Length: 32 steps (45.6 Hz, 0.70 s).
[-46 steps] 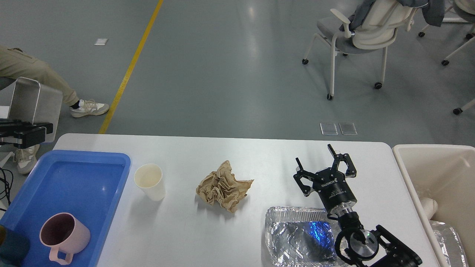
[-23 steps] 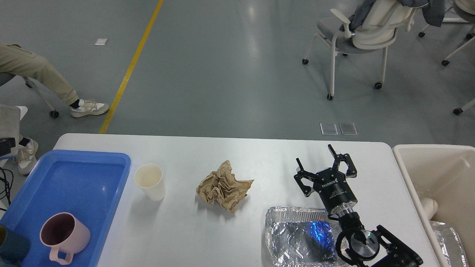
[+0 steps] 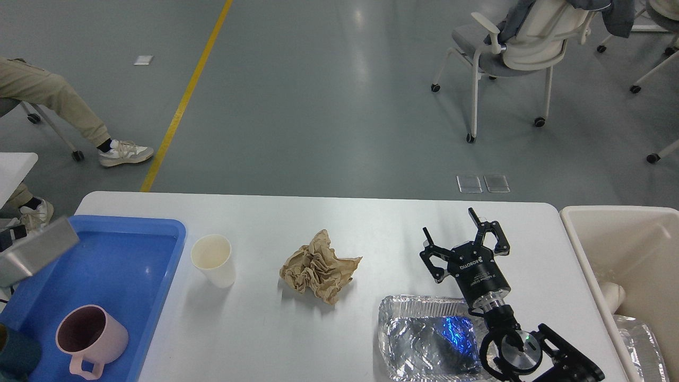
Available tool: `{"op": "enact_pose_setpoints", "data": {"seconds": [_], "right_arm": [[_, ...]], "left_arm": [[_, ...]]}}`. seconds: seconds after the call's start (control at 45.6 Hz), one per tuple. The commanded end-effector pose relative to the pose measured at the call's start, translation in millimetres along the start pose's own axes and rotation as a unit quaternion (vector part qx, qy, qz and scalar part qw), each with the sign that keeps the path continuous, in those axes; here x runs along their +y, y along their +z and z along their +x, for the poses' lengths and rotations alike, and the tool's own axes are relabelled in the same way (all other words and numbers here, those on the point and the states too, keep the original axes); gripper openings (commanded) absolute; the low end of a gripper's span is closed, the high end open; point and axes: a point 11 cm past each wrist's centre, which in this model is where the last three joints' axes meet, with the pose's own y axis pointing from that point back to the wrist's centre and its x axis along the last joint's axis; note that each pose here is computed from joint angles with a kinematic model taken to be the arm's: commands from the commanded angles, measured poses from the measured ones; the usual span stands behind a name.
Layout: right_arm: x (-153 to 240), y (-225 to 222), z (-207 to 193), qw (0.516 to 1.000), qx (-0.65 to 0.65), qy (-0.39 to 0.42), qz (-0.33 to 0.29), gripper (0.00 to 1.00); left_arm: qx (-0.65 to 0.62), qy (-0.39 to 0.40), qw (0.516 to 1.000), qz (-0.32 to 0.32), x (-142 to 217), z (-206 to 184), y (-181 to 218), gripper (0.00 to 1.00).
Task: Tidy desktop
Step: 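Lower the steel tray into the blue tray and release it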
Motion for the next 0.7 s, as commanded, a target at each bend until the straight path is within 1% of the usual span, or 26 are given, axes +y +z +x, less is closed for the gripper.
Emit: {"op": "enact_pose_setpoints", "data": {"seconds": [0.0, 0.088, 0.329, 0.439, 0.527, 0.57, 0.68], "right_arm": [[0, 1, -1, 1.000, -0.002, -0.001, 0.000, 1.00], [0, 1, -1, 1.000, -0.001, -0.001, -0.001, 1.00], [1, 1, 1, 1.000, -0.001, 0.001, 0.000, 1.00], [1, 0, 1, 1.000, 0.000, 0.002, 0.000, 1.00], [1, 0, 1, 1.000, 0.000, 0.002, 0.000, 1.00], [1, 0, 1, 1.000, 0.000, 0.001, 0.001, 1.00], [2, 1, 2, 1.000, -0.001, 0.003, 0.000, 1.00]], "left_arm": [[-0.009, -0.020, 1.000, 0.008, -2, -19, -5, 0.07], [-0.027, -0.029, 0.999, 0.013, -6, -26, -6, 0.02], [-0.033, -0.032, 0.999, 0.010, -13, -33, -4, 0.01], [-0.026, -0.028, 0.999, 0.009, -16, -34, -4, 0.03], [-0.020, -0.017, 1.000, 0.002, -21, -29, 1, 0.07], [-0.008, -0.010, 1.000, -0.001, -26, -30, 3, 0.11], [0.039, 0.018, 0.999, -0.005, -27, -26, 1, 0.27]]}}
